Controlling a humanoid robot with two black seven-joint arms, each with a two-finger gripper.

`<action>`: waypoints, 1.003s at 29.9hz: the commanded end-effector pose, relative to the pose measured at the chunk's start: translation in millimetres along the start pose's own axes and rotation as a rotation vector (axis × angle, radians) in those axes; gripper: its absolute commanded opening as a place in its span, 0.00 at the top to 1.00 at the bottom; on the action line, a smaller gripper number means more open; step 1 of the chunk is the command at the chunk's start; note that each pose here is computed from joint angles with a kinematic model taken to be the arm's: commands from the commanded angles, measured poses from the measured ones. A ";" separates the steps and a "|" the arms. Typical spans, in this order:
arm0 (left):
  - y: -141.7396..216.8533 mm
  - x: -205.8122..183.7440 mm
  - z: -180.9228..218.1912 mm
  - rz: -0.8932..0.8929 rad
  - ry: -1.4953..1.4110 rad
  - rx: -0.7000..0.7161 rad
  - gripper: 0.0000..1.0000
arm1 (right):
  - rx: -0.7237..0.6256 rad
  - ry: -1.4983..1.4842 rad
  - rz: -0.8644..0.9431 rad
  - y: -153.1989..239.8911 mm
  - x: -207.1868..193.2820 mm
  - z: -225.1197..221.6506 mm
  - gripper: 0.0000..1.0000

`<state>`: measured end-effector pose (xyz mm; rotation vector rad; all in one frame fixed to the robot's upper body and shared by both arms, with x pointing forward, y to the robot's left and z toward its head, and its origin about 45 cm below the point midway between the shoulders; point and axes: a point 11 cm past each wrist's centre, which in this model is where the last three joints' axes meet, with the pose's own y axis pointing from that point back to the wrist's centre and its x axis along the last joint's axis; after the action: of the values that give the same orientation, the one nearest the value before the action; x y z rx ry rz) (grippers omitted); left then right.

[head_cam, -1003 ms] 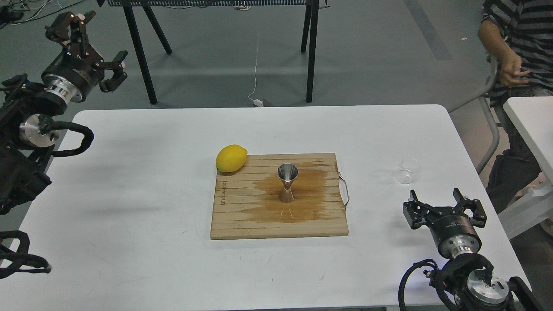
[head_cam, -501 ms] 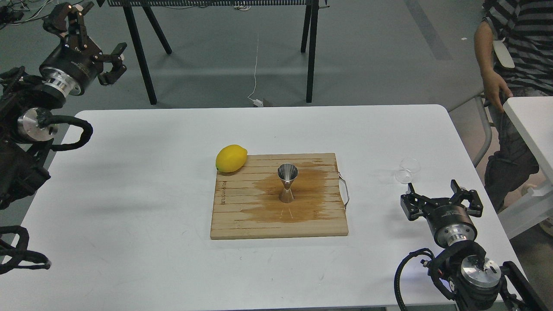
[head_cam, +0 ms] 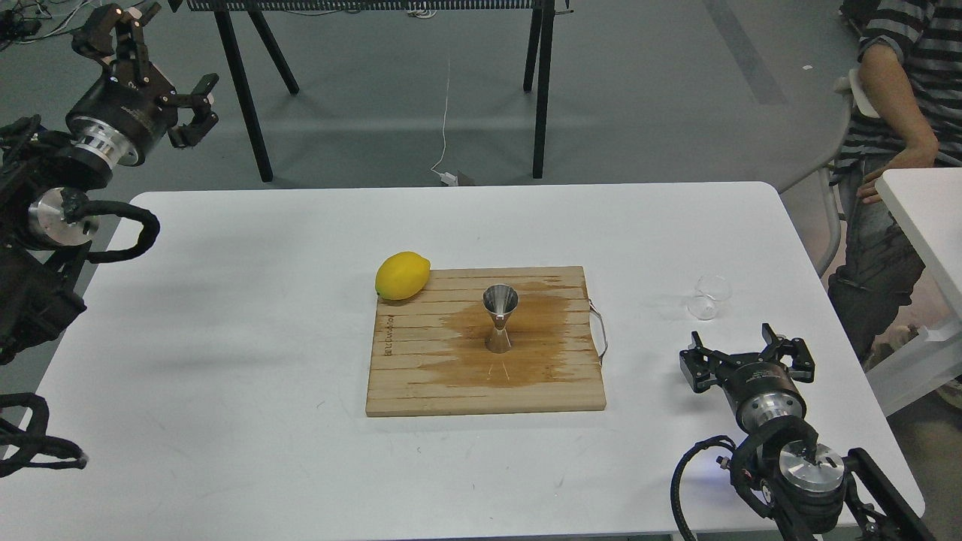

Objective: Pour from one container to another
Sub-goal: 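Bring the right gripper forward near the clear glass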

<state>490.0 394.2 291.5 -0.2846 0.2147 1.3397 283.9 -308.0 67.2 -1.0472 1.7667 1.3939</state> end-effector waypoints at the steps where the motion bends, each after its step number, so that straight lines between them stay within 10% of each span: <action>1: 0.5 0.8 -0.4 0.002 0.000 0.001 0.00 | 0.000 -0.004 0.002 1.6 1.1 0.3 0.00; 30: -0.6 -0.5 0.3 -0.001 0.000 -0.001 0.00 | 0.007 -0.004 -0.015 1.0 -5.0 -5.4 0.00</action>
<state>490.2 393.7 291.2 -0.2849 0.2158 1.3397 285.1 -311.9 73.9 -1.0519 1.7544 1.3757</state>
